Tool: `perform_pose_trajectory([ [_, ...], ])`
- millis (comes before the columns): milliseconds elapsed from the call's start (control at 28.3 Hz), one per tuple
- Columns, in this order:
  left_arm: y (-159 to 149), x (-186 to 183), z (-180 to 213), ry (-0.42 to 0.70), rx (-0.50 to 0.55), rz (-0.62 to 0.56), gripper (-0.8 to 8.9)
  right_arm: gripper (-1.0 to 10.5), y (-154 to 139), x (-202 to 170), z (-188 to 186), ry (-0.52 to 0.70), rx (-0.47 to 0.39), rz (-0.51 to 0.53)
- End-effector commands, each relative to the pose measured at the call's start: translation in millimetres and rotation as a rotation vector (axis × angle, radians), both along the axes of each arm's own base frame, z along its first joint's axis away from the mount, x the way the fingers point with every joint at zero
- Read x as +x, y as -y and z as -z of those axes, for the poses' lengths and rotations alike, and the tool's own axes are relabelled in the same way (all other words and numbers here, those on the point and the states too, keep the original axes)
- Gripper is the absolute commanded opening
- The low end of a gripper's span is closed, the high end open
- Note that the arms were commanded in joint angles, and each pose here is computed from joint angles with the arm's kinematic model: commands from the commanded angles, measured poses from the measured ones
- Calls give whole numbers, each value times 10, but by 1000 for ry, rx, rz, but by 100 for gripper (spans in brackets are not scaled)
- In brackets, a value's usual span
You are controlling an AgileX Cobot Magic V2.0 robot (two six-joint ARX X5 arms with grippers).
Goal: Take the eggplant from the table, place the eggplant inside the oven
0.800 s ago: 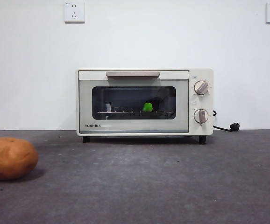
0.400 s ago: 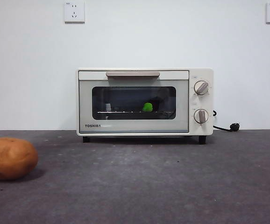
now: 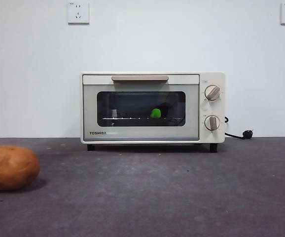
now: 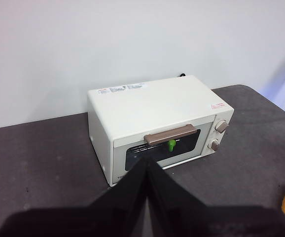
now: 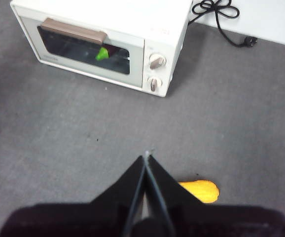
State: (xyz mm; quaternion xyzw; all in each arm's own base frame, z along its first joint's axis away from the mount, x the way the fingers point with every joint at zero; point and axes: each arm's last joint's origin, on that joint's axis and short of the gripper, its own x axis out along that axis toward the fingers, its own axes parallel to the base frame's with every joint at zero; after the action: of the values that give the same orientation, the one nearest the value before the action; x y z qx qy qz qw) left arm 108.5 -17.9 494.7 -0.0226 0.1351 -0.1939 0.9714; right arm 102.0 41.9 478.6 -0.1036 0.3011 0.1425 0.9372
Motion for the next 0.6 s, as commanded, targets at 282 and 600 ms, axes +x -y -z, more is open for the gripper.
perform_pose_trajectory([
  [282, 1, -34, -21, 19, 11, 8, -4, 1, -96, 213, 81, -74, -39, 1],
  [600, 32, -50, -13, -32, -91, 101, -4, 1, -274, 604, 242, -182, -88, 1],
])
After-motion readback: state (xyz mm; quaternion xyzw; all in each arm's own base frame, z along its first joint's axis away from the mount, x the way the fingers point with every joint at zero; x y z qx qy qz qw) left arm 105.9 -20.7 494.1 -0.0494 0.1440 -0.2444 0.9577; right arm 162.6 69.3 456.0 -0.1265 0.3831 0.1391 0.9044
